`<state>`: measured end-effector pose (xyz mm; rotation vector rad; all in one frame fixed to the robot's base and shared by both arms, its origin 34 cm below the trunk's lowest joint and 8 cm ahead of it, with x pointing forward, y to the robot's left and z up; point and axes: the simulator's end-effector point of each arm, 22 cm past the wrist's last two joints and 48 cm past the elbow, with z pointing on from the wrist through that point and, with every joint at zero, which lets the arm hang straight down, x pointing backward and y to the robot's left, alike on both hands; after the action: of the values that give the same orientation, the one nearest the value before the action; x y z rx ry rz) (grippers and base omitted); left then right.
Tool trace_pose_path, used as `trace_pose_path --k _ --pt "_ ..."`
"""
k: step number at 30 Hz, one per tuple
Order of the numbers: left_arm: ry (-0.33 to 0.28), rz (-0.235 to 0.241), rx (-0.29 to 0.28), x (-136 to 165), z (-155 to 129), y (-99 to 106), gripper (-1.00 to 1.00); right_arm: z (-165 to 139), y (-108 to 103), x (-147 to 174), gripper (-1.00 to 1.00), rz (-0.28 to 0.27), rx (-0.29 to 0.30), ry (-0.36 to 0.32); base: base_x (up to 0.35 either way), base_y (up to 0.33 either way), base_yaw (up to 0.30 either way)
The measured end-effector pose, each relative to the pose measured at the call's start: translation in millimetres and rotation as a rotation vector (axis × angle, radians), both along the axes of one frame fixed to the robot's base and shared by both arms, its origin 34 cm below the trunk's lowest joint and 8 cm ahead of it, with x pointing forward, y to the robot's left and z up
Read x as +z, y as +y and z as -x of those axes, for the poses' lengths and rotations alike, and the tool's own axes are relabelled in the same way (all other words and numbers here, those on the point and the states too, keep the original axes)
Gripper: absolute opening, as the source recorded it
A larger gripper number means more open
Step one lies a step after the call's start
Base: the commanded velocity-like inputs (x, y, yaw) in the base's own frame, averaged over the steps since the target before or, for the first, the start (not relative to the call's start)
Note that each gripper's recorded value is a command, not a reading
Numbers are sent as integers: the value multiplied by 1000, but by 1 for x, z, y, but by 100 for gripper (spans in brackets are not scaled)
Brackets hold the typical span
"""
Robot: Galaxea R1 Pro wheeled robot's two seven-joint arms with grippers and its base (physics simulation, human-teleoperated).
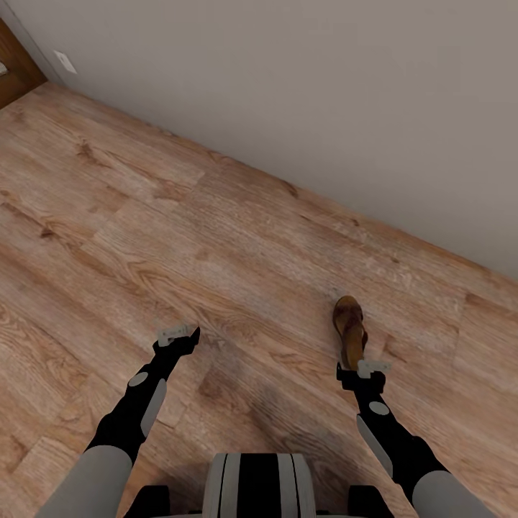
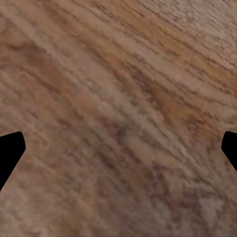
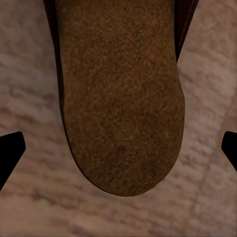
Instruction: Pick up the two gym shoes and the two sandals from the corridor floor and place them onto the hallstand (shoe rack) in the corridor, making sure they are on the rack and not on the floor. Arrange them so the two gym shoes are next to each other and the two sandals are next to each other.
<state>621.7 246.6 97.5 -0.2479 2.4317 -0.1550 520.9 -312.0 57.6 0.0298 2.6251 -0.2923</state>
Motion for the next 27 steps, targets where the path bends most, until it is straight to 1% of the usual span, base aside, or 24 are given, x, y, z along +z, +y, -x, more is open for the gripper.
trace_pose_path --k 4,12,27 --pt "4 0 0 -2 1 0 100 2 0 -2 100 1 0 4 0 0 0" --pt "46 0 0 -25 19 0 100 21 0 -21 100 1 -1 46 0 0 0" --pt "48 0 0 -26 19 0 100 22 0 -21 100 1 0 48 0 0 0"
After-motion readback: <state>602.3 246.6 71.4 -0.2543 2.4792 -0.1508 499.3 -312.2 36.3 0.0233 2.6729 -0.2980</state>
